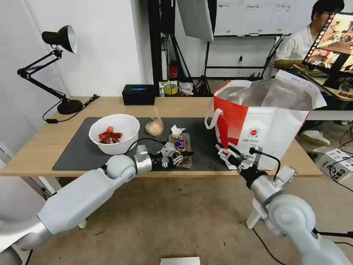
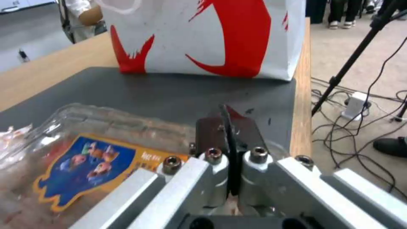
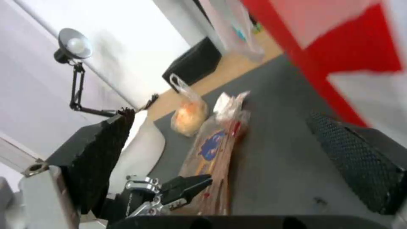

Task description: Pick up the trash from the table and place it into the takeout bag.

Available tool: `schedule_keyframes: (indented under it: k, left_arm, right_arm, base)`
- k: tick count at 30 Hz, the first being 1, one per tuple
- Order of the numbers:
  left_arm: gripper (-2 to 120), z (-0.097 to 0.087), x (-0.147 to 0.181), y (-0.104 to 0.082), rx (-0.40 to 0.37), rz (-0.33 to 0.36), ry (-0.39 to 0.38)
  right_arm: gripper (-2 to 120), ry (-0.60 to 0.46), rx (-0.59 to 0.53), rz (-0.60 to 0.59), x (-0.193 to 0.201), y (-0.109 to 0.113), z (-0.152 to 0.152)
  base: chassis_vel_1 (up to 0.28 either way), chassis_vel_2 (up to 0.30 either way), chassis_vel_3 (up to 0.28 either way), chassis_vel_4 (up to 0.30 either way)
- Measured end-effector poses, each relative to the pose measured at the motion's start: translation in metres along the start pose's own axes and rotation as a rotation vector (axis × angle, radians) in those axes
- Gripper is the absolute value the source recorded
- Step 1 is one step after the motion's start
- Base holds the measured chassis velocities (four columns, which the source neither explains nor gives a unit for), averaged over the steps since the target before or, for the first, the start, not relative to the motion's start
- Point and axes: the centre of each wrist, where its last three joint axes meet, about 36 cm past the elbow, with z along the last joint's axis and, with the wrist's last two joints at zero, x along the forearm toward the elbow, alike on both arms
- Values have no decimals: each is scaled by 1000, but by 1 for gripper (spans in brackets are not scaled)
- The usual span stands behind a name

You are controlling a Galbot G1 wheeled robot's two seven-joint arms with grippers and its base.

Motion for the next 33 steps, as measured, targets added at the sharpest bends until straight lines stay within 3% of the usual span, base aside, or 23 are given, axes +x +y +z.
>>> schedule_keyframes:
  k: [11,33]
  left_arm:
    - [0,13,23,7,2,-43,26]
    - [0,17,33,0,5,-47,13]
  right_arm:
    - [100,71,-70,1,-43,6,-3]
    - [100,388,-42,147,-120,22,-23]
  base:
    - [0,0,0,0]
    - [0,0,0,0]
